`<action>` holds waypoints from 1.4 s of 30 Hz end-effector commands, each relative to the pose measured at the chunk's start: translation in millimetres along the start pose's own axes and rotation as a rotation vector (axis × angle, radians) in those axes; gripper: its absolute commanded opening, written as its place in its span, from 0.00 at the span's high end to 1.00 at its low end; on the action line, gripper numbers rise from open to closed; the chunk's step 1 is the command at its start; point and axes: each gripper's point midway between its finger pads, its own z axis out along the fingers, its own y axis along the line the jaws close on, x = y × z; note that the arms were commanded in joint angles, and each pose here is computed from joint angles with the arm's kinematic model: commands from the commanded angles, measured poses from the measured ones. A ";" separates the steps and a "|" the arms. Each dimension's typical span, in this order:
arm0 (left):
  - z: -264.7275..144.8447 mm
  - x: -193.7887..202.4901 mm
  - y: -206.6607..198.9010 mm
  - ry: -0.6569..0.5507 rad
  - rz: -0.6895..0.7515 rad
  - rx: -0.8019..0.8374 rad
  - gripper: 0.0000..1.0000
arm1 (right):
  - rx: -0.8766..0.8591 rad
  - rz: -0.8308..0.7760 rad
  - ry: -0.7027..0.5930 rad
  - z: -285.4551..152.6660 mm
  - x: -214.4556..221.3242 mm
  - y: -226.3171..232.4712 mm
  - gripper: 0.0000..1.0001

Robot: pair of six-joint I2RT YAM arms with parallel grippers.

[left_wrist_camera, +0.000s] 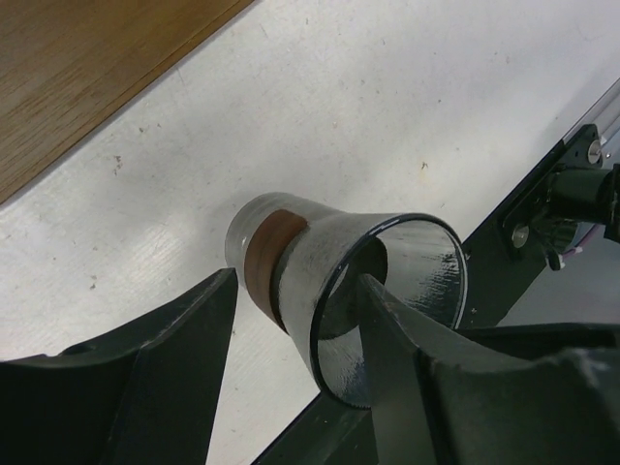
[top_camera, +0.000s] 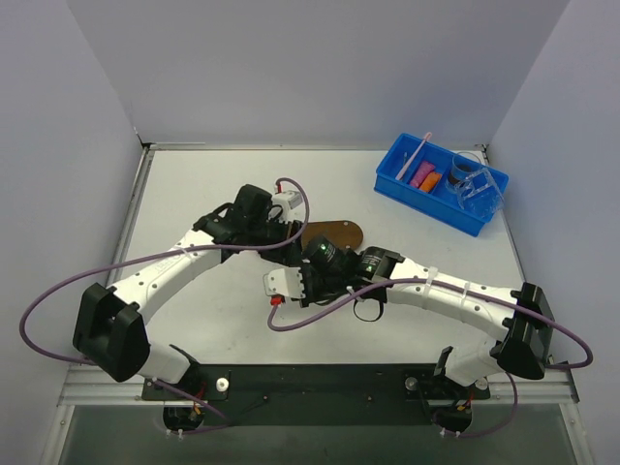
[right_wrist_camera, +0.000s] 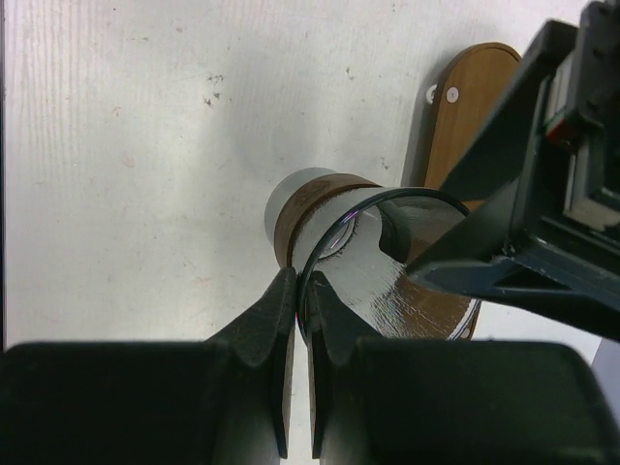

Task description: Prepare toiletry sets of a toothbrush and toothpaste on the tray

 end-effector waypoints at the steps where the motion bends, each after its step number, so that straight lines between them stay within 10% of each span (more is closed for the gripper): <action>1: -2.2 -13.8 -9.0 -0.013 0.090 0.002 0.41 | 0.041 -0.067 -0.034 -8.7 -19.7 -11.1 1.00; 17: 4.3 13.2 -25.8 0.080 0.140 0.108 1.00 | 0.034 -0.068 -0.032 -9.6 -21.6 -5.0 1.00; 35: -38.2 -52.1 -3.7 -0.272 0.053 -0.129 1.00 | 0.262 0.166 -0.139 -34.9 -15.4 -21.3 0.60; 42: -55.4 -82.7 50.3 -0.366 -0.051 -0.259 1.00 | 0.451 0.595 -0.355 -71.6 -3.8 -52.6 0.58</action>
